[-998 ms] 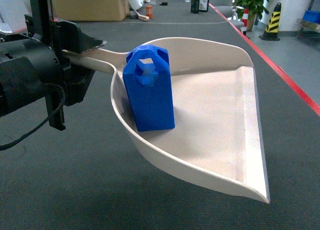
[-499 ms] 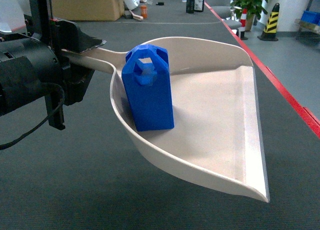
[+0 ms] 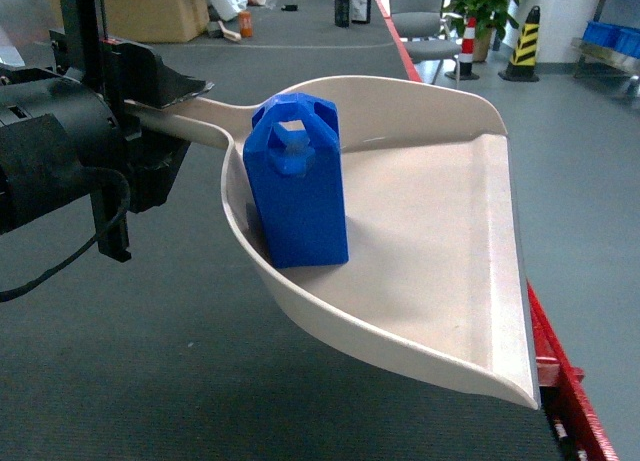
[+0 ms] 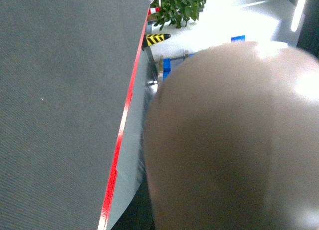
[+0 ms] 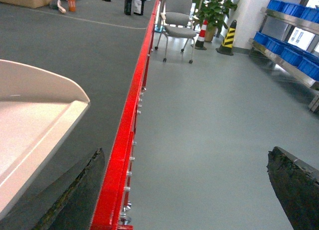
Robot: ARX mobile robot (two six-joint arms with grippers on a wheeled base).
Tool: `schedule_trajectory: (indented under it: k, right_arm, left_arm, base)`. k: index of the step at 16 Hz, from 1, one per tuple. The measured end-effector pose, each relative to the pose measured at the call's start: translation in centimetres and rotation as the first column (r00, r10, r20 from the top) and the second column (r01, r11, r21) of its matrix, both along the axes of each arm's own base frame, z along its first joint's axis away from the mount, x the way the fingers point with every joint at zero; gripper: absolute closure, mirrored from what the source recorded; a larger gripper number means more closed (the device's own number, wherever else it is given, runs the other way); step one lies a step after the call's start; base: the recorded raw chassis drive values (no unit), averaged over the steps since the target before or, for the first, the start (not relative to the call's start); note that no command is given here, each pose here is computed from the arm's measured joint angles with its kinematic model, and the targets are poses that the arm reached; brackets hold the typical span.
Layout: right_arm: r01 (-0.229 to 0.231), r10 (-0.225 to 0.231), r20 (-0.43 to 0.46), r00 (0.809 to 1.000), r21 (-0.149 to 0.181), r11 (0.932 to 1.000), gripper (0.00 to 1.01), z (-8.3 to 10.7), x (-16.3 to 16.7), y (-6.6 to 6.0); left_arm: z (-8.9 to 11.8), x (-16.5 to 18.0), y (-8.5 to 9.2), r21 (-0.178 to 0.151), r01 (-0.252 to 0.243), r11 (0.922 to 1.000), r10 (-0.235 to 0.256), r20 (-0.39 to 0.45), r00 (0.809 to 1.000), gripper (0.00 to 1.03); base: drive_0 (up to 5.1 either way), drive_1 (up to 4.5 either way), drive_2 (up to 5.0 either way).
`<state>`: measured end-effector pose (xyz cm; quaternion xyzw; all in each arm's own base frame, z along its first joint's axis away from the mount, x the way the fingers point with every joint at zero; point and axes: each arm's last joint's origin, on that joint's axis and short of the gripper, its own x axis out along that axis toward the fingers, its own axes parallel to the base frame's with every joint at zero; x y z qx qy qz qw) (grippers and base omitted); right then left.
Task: Place part in tray to right shelf
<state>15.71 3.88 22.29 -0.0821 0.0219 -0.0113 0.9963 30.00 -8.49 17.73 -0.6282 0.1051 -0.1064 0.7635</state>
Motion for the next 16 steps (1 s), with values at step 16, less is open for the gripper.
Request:
schedule_trajectory:
  k: [16]
  right_arm:
    - [-0.001, 0.001, 0.001, 1.000, 0.000, 1.0000, 0.03, 0.03, -0.03, 0.00]
  left_arm:
    - [-0.03, 0.01, 0.02, 0.001, -0.003, 1.0000, 0.003, -0.003, 1.000, 0.84]
  base:
    - [4.9, -2.32, -2.6]
